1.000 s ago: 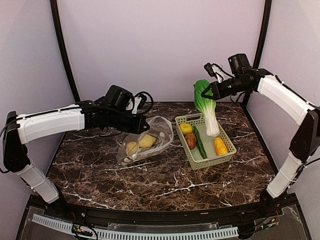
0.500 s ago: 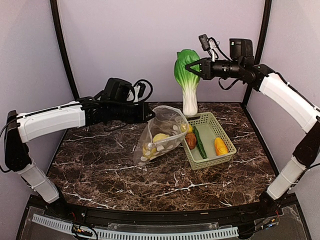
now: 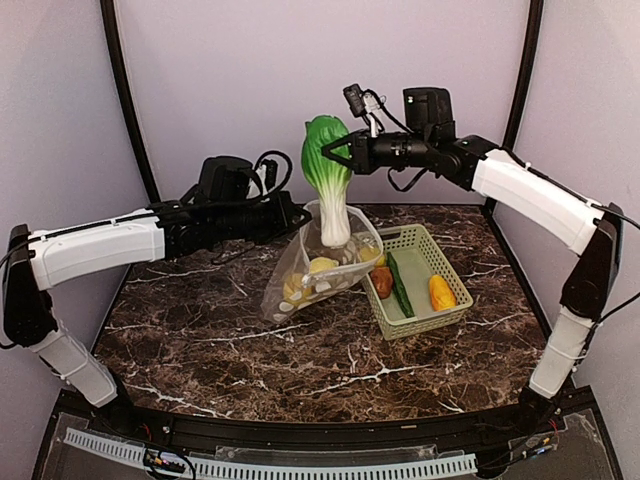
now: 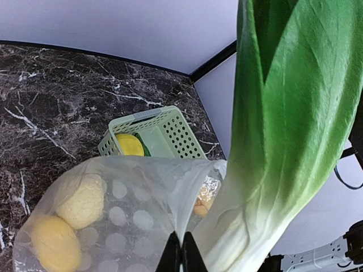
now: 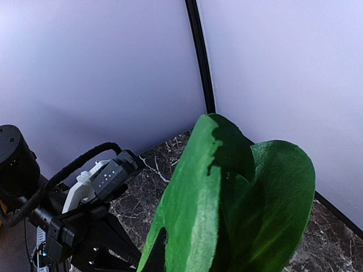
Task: Place the food in the zip-top bag and seal the zipper
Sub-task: Place the fake vegetable in the zipper food storage bag, then adjust the fake vegetable in the zipper food storage bag.
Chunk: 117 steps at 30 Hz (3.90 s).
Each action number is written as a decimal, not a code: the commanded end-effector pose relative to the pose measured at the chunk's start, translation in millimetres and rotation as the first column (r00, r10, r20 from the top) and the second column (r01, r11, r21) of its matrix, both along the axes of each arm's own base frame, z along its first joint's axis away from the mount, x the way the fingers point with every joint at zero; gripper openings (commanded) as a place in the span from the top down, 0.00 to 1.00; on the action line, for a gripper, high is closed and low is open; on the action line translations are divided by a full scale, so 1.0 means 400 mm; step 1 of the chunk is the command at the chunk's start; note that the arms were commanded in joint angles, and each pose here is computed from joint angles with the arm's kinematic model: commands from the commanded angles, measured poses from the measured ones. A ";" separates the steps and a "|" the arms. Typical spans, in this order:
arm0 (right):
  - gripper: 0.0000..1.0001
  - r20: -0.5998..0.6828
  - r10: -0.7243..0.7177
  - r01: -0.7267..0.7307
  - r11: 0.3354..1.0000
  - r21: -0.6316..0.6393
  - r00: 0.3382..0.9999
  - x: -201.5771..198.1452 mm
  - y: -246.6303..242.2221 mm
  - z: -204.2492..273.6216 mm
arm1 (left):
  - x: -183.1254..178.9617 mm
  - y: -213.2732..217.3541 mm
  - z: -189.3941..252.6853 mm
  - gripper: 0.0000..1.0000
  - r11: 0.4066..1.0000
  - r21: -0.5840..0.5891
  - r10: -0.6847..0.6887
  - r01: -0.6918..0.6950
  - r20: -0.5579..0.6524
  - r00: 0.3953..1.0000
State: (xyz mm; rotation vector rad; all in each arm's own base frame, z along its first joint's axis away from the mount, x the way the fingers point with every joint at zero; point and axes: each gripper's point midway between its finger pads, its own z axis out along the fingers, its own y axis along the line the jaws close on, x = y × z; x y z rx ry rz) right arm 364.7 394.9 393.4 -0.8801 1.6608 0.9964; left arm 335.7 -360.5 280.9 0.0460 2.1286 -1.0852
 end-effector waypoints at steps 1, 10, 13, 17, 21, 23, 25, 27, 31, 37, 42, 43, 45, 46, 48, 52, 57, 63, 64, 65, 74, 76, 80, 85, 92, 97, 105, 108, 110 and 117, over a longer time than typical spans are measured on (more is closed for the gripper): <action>1.00 0.005 -0.152 0.152 0.988 0.020 0.988 0.025 -0.014 0.019 | 0.017 0.048 0.055 0.99 0.974 -0.180 0.135 -0.136 -0.018 0.991; 1.00 -0.102 -0.281 0.275 0.959 -0.072 0.954 0.027 0.036 -0.092 | 0.049 0.085 0.053 0.99 0.928 -0.263 0.262 -0.264 -0.046 0.964; 0.94 -0.125 -0.306 0.295 0.950 -0.099 0.944 0.011 0.043 -0.109 | 0.051 0.105 0.050 0.99 0.915 -0.273 0.296 -0.299 -0.050 0.954; 0.72 -0.191 -0.269 0.248 0.960 -0.127 0.944 -0.026 0.057 -0.162 | 0.054 0.131 0.047 0.99 0.900 -0.278 0.336 -0.336 -0.047 0.941; 0.17 -0.190 -0.132 0.111 0.987 -0.120 0.973 -0.084 0.066 -0.145 | 0.057 0.160 0.038 0.99 0.892 -0.269 0.367 -0.364 -0.039 0.929; 0.02 -0.169 -0.037 0.019 0.994 -0.108 0.985 -0.112 0.058 -0.119 | 0.059 0.173 0.030 0.99 0.890 -0.264 0.376 -0.373 -0.039 0.926; 0.01 -0.160 0.002 -0.020 0.994 -0.109 0.987 -0.115 0.025 -0.102 | 0.059 0.185 0.024 0.99 0.890 -0.259 0.380 -0.375 -0.035 0.924; 0.01 -0.141 0.010 -0.024 0.995 -0.101 0.990 -0.091 -0.025 -0.087 | 0.058 0.195 0.020 0.99 0.893 -0.248 0.381 -0.374 -0.022 0.924; 0.01 -0.119 -0.036 0.023 0.994 -0.108 0.992 -0.032 -0.114 -0.102 | 0.053 0.200 0.013 0.99 0.906 -0.224 0.369 -0.359 0.006 0.929; 0.13 -0.199 0.071 -0.106 0.979 -0.174 0.977 -0.043 -0.111 -0.220 | 0.045 0.183 0.020 0.99 0.924 -0.223 0.324 -0.310 0.027 0.946; 0.34 -0.374 0.096 -0.186 0.959 -0.214 0.922 -0.058 -0.095 -0.362 | 0.038 0.172 0.038 0.99 0.933 -0.233 0.293 -0.275 0.047 0.955; 0.38 -0.399 0.095 -0.196 0.956 -0.219 0.912 -0.061 -0.095 -0.385 | 0.037 0.173 0.041 0.99 0.933 -0.235 0.292 -0.273 0.049 0.955; 0.41 -0.440 0.105 -0.222 0.949 -0.224 0.892 -0.071 -0.091 -0.423 | 0.035 0.175 0.045 0.99 0.934 -0.236 0.289 -0.269 0.053 0.956; 0.43 -0.457 0.114 -0.237 0.946 -0.220 0.882 -0.077 -0.088 -0.433 | 0.033 0.174 0.049 0.99 0.935 -0.237 0.286 -0.265 0.057 0.957; 0.44 -0.491 0.127 -0.262 0.940 -0.217 0.862 -0.090 -0.083 -0.455 | 0.030 0.175 0.052 0.99 0.936 -0.238 0.282 -0.261 0.059 0.958; 0.37 -0.497 0.197 -0.331 0.923 -0.196 0.845 -0.132 -0.068 -0.460 | 0.027 0.172 0.056 0.99 0.939 -0.237 0.272 -0.250 0.063 0.960; 0.45 -0.435 0.169 -0.310 0.910 -0.276 0.884 -0.139 -0.062 -0.460 | 0.023 0.161 0.043 0.99 0.947 -0.226 0.247 -0.228 0.057 0.967; 0.57 -0.191 0.273 -0.328 0.866 -0.377 0.943 -0.184 -0.040 -0.372 | 0.009 0.140 0.024 0.99 0.966 -0.191 0.184 -0.171 0.051 0.982; 0.59 -0.171 0.277 -0.323 0.862 -0.391 0.946 -0.190 -0.037 -0.369 | 0.008 0.137 0.017 0.99 0.969 -0.182 0.176 -0.165 0.048 0.983; 0.60 -0.164 0.284 -0.326 0.856 -0.402 0.945 -0.200 -0.032 -0.371 | 0.002 0.129 0.012 0.99 0.974 -0.177 0.153 -0.143 0.045 0.987; 0.36 -0.124 0.329 -0.348 0.815 -0.463 0.936 -0.276 -0.011 -0.375 | -0.022 0.112 -0.034 0.99 0.987 -0.136 0.084 -0.082 0.006 0.996; 0.29 -0.118 0.352 -0.363 0.794 -0.487 0.928 -0.301 0.008 -0.390 | -0.023 0.113 -0.036 0.99 0.987 -0.137 0.084 -0.083 0.005 0.996; 0.21 -0.119 0.335 -0.343 0.763 -0.547 0.935 -0.305 0.033 -0.448 | -0.024 0.112 -0.038 0.99 0.987 -0.142 0.082 -0.082 0.000 0.997; 0.19 -0.099 0.239 -0.248 0.750 -0.613 0.966 -0.243 0.040 -0.511 | -0.029 0.113 -0.031 0.99 0.987 -0.141 0.075 -0.074 0.006 0.997; 0.24 -0.082 0.168 -0.177 0.699 -0.693 0.982 -0.194 0.029 -0.588 | -0.032 0.119 -0.031 0.99 0.989 -0.125 0.077 -0.075 0.013 0.997; 0.45 -0.106 0.156 -0.184 0.664 -0.724 0.982 -0.186 0.026 -0.647 | -0.029 0.116 -0.040 0.99 0.990 -0.120 0.071 -0.070 0.006 0.997; 0.85 -0.068 0.205 -0.200 0.735 -0.648 0.976 -0.197 0.034 -0.530 | -0.031 0.101 -0.064 0.99 0.996 -0.084 0.024 -0.025 -0.017 1.000; 0.81 -0.100 0.251 -0.260 0.761 -0.595 0.963 -0.229 0.034 -0.493 | -0.033 0.097 -0.072 0.99 0.997 -0.073 0.012 -0.013 -0.021 1.000; 0.62 -0.124 0.262 -0.284 0.763 -0.581 0.957 -0.241 0.036 -0.491 | -0.033 0.095 -0.076 0.99 0.998 -0.068 0.007 -0.008 -0.023 1.000; 0.66 -0.226 0.245 -0.331 0.763 -0.554 0.943 -0.242 0.032 -0.518 | -0.031 0.083 -0.079 0.99 0.998 -0.068 -0.011 0.009 -0.030 1.000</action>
